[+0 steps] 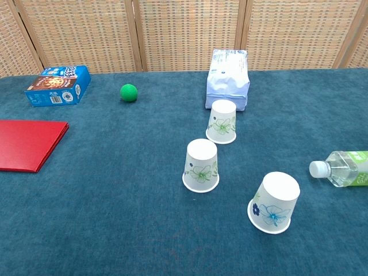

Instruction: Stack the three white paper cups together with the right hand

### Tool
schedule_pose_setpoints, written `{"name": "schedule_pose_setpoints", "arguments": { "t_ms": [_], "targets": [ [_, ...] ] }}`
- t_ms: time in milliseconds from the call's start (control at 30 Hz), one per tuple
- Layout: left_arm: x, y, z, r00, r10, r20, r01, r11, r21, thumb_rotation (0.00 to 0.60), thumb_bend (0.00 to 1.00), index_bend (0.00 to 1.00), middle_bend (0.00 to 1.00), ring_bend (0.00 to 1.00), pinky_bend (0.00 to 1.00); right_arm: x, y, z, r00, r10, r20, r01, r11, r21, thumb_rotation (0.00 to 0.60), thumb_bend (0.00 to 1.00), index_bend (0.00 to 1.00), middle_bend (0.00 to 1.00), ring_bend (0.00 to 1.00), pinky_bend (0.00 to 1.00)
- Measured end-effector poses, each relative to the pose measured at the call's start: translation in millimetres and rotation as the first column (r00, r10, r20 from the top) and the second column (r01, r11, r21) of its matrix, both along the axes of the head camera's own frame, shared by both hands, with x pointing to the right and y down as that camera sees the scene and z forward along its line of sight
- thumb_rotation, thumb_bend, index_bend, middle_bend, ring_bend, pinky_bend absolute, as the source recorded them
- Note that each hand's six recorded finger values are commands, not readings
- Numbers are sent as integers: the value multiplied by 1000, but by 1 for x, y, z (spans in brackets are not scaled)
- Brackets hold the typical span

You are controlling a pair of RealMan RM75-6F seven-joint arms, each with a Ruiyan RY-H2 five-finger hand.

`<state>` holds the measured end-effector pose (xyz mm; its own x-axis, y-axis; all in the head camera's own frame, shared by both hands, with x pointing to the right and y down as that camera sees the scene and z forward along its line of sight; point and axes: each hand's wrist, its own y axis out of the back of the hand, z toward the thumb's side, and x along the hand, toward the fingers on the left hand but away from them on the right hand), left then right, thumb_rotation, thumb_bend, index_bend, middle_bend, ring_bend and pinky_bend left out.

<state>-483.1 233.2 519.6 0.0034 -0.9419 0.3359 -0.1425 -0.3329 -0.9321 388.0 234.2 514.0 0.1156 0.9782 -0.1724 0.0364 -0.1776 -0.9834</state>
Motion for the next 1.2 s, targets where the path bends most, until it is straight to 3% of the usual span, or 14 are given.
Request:
{"name": "schedule_pose_setpoints", "arguments": {
  "t_ms": [267,367,467,567,700,900,1000,1200],
  "targets": [
    [0,1,-3,1000,-1,0,1,1000,7,600,68,0,0,0,0,-6,4,5,999,-34,5,34,999,-32,600,0,80,51,0,4],
    [0,0,-4,1000,-1,5,1,1000,17,600,68,0,0,0,0,-18,5,12,995,-89,33,91,993,-72,600,0,132,101,0,35],
    [0,-1,-1,1000,-3,14,3,1000,11,600,68,0,0,0,0,-36,1,25,981,-167,99,180,974,-139,600,0,146,130,2,55],
    [-1,-3,2,1000,-9,26,8,1000,3,600,68,0,0,0,0,-56,-4,43,955,-245,165,279,932,-230,600,0,157,150,13,82],
    [-2,-5,5,999,-24,38,24,1000,-2,600,68,0,0,0,0,-89,-10,71,907,-362,214,417,839,-350,600,0,159,160,26,100],
    [-7,-8,11,997,-45,67,46,999,-14,600,68,0,0,0,0,-139,-17,104,838,-475,268,545,707,-451,600,12,159,188,65,169],
    [-9,-10,13,996,-53,71,54,998,-17,600,68,0,0,0,0,-160,-21,115,823,-487,292,567,678,-467,600,57,161,198,79,208],
    [-12,-12,13,996,-61,67,62,998,-20,600,68,0,0,0,0,-183,-25,129,825,-471,312,565,661,-494,600,176,185,240,147,276]
  ]
}}
